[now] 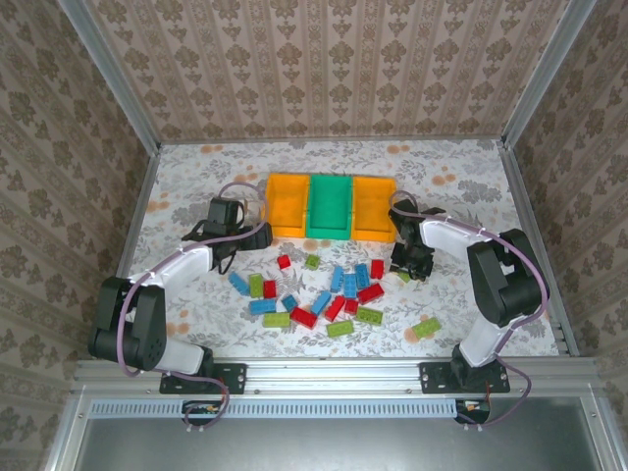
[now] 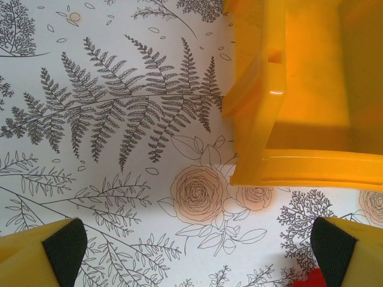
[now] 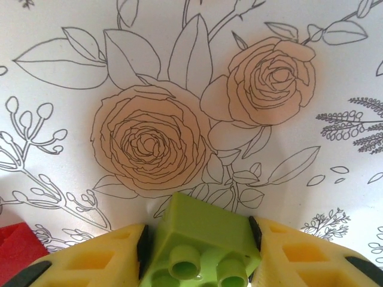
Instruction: Sort the legos into containers by color
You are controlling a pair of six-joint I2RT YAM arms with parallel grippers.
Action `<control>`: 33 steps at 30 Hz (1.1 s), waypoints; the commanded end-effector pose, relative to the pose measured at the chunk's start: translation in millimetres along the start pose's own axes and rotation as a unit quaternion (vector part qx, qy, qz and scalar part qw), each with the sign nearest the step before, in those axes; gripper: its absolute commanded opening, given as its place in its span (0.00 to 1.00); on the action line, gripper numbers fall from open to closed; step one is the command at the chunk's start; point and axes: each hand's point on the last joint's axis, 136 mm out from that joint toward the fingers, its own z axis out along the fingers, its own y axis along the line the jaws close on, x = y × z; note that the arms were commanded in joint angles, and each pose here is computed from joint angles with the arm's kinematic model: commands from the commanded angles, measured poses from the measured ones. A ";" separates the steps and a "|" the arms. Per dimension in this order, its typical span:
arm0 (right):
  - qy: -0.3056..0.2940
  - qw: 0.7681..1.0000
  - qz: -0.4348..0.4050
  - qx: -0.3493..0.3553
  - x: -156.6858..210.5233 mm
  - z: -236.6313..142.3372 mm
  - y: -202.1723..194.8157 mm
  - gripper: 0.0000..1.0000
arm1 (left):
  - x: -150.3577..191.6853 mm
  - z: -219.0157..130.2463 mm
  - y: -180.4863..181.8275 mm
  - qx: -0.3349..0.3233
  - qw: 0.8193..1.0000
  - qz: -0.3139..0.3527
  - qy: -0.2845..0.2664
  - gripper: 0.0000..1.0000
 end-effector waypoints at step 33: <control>-0.184 0.971 -0.126 -0.087 -104.8 -108.9 92.5 0.31 | 5.9 -1.1 -0.5 0.003 1.000 -0.019 0.007 1.00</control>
